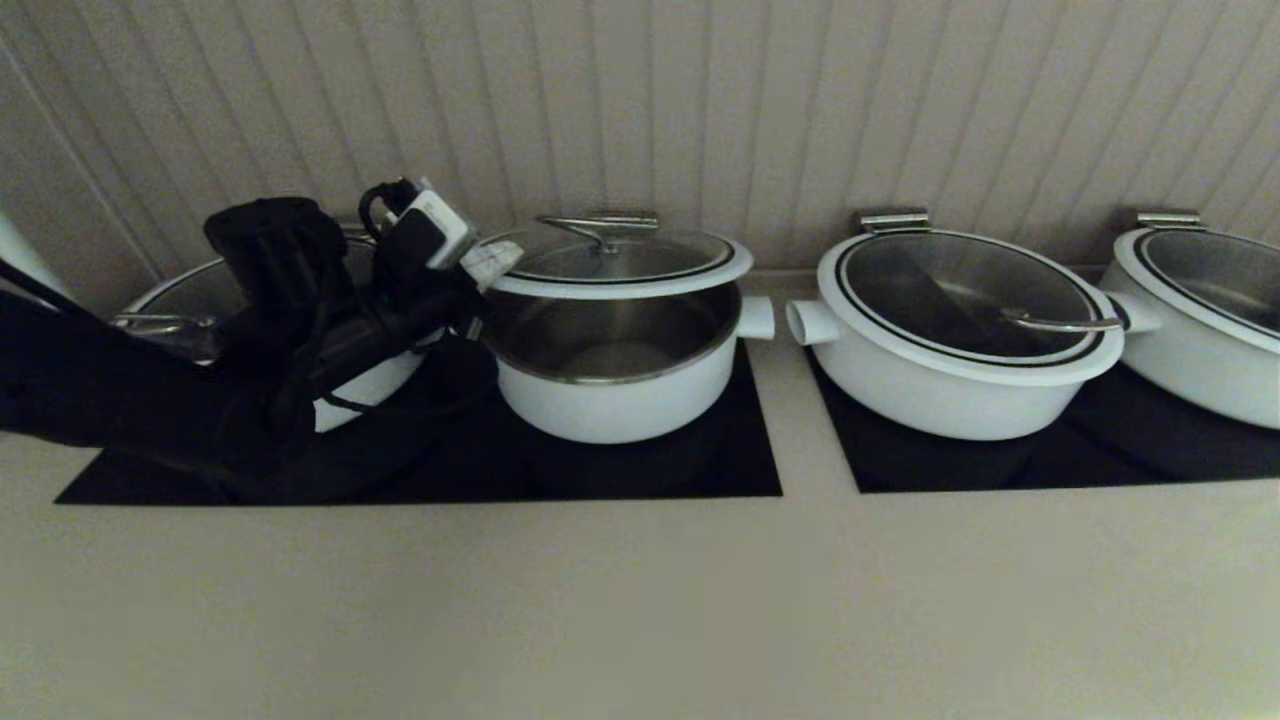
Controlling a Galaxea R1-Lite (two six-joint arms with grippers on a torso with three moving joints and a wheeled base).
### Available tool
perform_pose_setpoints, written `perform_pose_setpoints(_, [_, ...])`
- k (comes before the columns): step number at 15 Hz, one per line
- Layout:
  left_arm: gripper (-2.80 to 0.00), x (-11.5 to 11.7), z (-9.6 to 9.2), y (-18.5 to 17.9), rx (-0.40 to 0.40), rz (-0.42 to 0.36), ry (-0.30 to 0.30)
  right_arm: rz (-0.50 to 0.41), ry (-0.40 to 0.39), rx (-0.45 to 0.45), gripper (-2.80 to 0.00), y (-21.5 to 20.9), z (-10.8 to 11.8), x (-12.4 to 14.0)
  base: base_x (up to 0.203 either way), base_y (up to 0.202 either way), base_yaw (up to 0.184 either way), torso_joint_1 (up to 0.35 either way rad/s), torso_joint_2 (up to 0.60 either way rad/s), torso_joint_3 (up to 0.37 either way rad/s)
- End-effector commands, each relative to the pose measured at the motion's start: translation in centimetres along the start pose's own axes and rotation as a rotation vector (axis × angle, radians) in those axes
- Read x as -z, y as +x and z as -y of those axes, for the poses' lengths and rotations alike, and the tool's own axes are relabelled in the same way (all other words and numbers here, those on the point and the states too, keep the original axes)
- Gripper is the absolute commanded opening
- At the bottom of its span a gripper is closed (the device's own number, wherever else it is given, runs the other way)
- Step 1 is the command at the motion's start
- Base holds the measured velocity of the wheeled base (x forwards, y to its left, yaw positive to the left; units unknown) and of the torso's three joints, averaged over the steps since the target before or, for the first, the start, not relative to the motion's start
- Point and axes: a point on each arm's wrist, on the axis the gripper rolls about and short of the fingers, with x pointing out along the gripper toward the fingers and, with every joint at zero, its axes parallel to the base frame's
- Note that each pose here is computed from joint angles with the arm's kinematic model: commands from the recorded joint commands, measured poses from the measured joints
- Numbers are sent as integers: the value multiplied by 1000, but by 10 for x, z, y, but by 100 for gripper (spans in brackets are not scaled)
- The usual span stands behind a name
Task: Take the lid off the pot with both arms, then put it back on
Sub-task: Close the pot lid
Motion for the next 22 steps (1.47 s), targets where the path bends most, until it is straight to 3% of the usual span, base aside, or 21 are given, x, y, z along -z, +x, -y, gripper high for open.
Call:
perform_pose_setpoints(1, [-280,6,7,-1,15,-8,-3,1,-1,-1,-280,0,0,0,0,0,0,0,0,0])
perform_pose_setpoints(22, [-280,28,39,-1,90,-55,-33,1,-1,-1,-280,0,0,0,0,0,0,0,0,0])
